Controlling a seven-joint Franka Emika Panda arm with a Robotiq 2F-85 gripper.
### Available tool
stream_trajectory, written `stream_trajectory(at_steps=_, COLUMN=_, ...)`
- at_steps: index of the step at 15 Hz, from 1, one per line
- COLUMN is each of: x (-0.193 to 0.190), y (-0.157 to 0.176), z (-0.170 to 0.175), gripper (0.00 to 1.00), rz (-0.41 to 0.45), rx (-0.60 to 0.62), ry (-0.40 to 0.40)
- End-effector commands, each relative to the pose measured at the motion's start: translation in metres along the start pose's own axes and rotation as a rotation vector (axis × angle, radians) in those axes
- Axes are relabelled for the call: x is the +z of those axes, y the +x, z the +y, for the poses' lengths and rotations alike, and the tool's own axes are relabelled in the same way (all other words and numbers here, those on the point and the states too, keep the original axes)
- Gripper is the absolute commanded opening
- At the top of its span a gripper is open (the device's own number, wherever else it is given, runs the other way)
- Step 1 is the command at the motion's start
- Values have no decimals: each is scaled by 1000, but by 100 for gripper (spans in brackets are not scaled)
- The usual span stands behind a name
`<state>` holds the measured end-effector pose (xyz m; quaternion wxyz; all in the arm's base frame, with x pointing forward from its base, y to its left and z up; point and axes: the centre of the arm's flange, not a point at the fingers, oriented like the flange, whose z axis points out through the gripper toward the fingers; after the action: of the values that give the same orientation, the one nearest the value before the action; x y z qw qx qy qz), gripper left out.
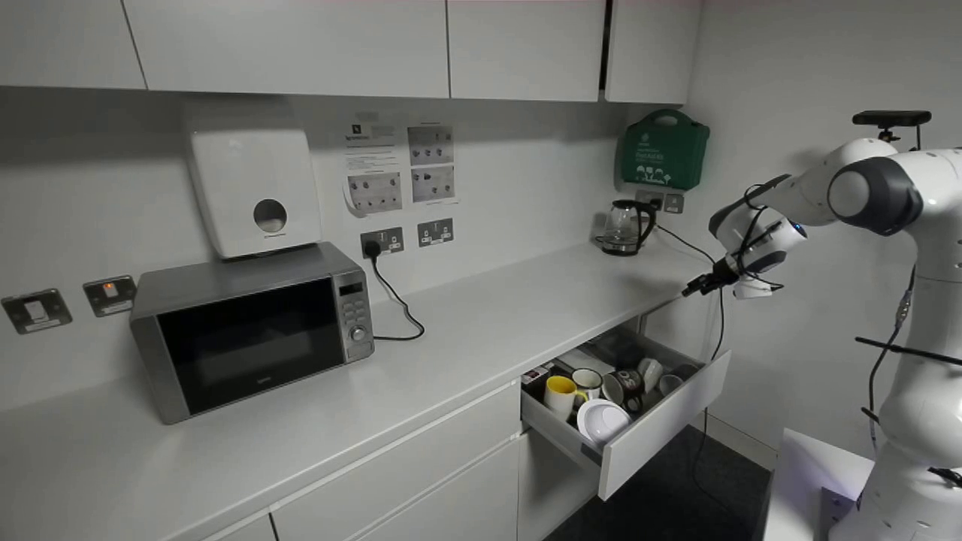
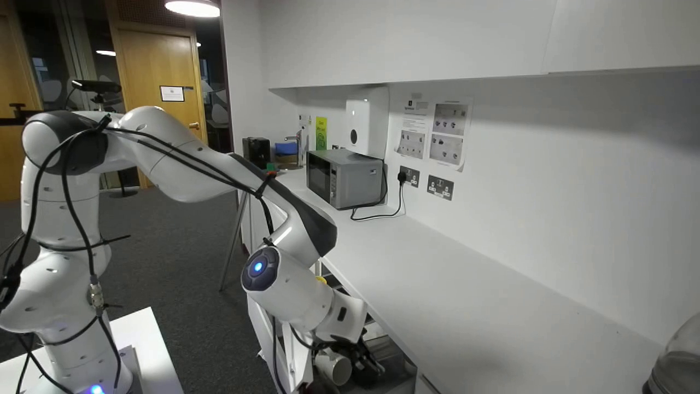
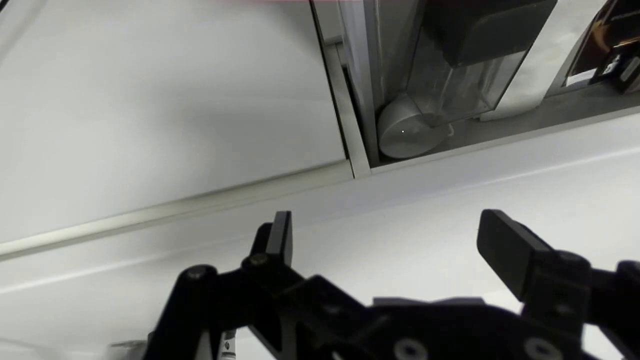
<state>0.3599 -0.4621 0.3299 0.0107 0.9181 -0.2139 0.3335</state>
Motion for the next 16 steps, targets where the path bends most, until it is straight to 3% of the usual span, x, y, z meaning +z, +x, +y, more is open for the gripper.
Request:
stream_trajectory(at_steps=1, x=-38, y=-9, z=-30, gripper=100, rz=44, rx=-79, ry=-29)
stream_trajectory(at_steps=5, x=-65, y=-19, z=-52, gripper=100, rz=39, rx=-144, ry=-28)
stream_trajectory(at_steps=9, x=-89, y=-34, z=-72, gripper=100, rz=-17, rx=-210, ry=5)
stream_trajectory(at_steps=16, x=-106, y=-51, z=-103, gripper=100, rz=-93, rx=-317, ry=55)
